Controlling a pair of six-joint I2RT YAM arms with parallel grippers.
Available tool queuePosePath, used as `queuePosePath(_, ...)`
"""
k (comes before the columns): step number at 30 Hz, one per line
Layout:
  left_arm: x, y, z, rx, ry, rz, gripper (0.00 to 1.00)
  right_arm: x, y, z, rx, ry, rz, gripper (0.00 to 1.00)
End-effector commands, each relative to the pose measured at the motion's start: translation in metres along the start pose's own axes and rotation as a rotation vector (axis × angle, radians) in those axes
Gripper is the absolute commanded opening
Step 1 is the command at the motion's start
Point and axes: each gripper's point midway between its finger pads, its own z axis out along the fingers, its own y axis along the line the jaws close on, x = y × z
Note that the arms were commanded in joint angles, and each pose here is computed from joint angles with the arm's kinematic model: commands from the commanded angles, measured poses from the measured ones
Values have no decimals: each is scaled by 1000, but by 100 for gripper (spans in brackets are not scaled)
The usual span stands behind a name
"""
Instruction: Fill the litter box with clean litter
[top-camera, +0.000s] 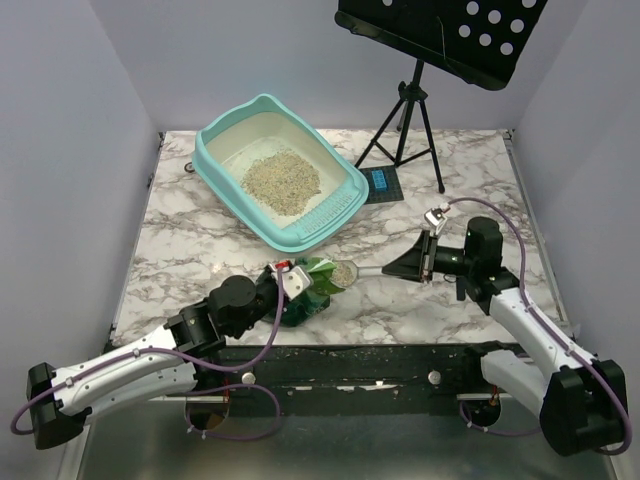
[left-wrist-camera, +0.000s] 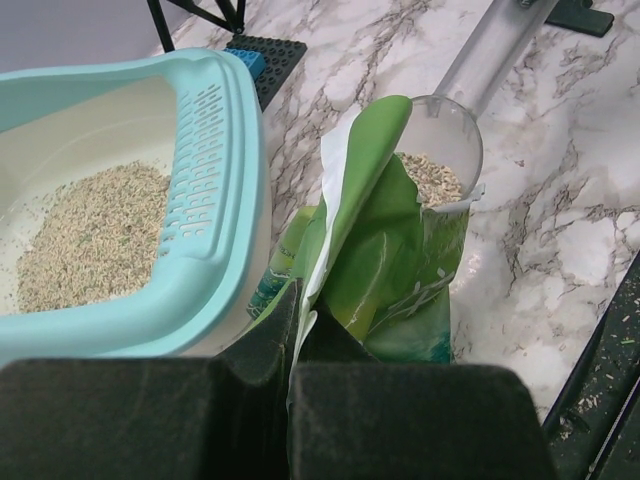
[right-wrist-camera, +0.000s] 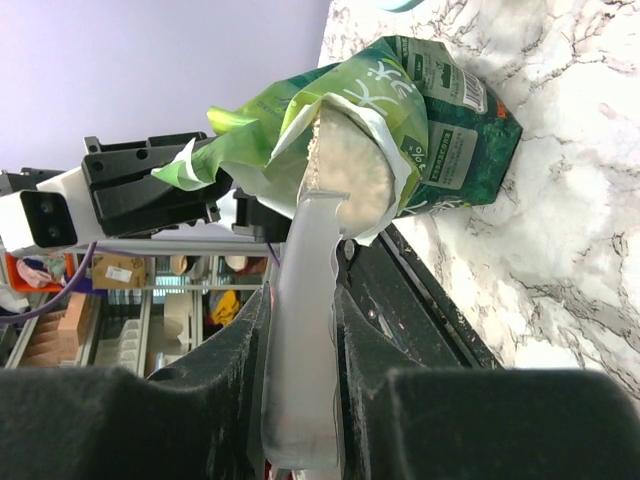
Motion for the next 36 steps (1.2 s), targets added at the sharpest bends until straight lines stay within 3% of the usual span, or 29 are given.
queuePosePath(1, 13, -9, -1, 31, 27, -5, 0, 5, -3, -9, -5, -19, 21, 1)
queuePosePath(24, -26, 21, -30, -92, -164, -58, 0, 32, 17, -25, -85, 2, 56, 1)
queuePosePath(36, -29, 25, -35, -105, -177, -52, 0, 32, 34, -31, -91, -26, 58, 1)
